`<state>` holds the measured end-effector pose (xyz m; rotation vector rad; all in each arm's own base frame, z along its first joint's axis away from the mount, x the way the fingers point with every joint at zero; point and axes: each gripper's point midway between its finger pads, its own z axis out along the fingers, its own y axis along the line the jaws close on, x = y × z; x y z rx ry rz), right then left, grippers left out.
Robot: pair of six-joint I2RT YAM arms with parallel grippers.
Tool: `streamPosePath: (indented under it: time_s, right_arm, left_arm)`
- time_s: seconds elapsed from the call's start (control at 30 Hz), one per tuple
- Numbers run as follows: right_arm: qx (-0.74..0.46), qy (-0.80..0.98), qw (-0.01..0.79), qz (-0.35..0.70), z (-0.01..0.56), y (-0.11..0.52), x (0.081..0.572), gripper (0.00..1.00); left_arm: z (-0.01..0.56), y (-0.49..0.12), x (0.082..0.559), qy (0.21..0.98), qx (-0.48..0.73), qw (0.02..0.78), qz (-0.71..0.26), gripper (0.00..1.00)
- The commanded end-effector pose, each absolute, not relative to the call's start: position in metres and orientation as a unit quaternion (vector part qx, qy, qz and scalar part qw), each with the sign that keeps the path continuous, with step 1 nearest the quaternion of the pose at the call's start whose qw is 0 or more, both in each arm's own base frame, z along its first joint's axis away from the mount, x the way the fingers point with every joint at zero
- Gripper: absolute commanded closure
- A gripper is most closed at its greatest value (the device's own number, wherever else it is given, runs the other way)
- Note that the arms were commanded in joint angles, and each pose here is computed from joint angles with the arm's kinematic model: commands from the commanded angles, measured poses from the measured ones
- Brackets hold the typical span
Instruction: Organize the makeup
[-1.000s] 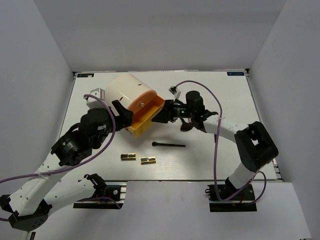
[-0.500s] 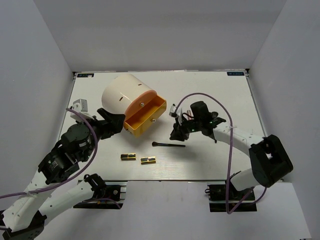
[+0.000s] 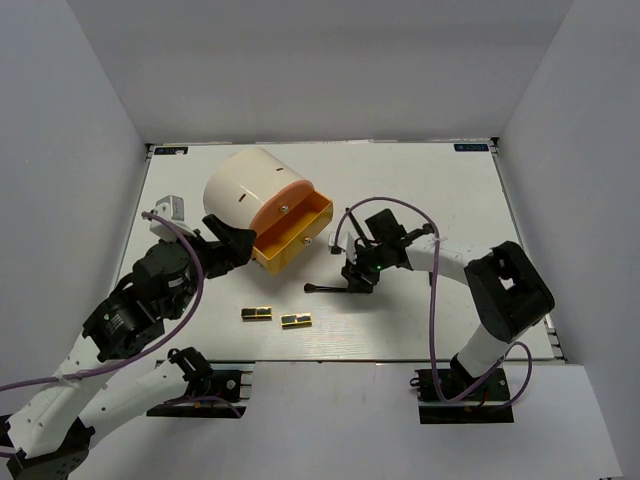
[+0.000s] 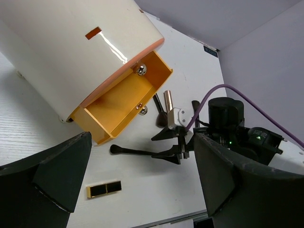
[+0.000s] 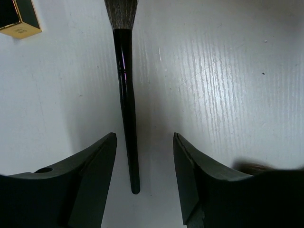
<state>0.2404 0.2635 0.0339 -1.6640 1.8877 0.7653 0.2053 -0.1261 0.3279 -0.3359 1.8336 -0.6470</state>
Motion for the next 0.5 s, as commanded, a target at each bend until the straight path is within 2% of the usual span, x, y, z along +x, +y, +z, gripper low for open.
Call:
streamPosePath:
  time_s: [0.0,0.27,0.47]
  right_arm:
    - [-0.637,0.675,0.261,0.267,0.036,0.27,0.243,0.42]
    - [-0.653,0.67,0.257,0.242,0.025,0.276,0.24,0.42]
    - [-0.666,0.676,0.23,0.215,0.009,0.27,0.235,0.46]
  left_arm:
    - [0.329,-0.131,0.204,0.777,-0.137,0.546,-0.282,0.02]
    - [0.327,-0.132,0.205,0.778,-0.135,0.546,-0.28,0.02]
    - [0.327,-0.131,0.205,0.778,-0.137,0.547,-0.278,0.02]
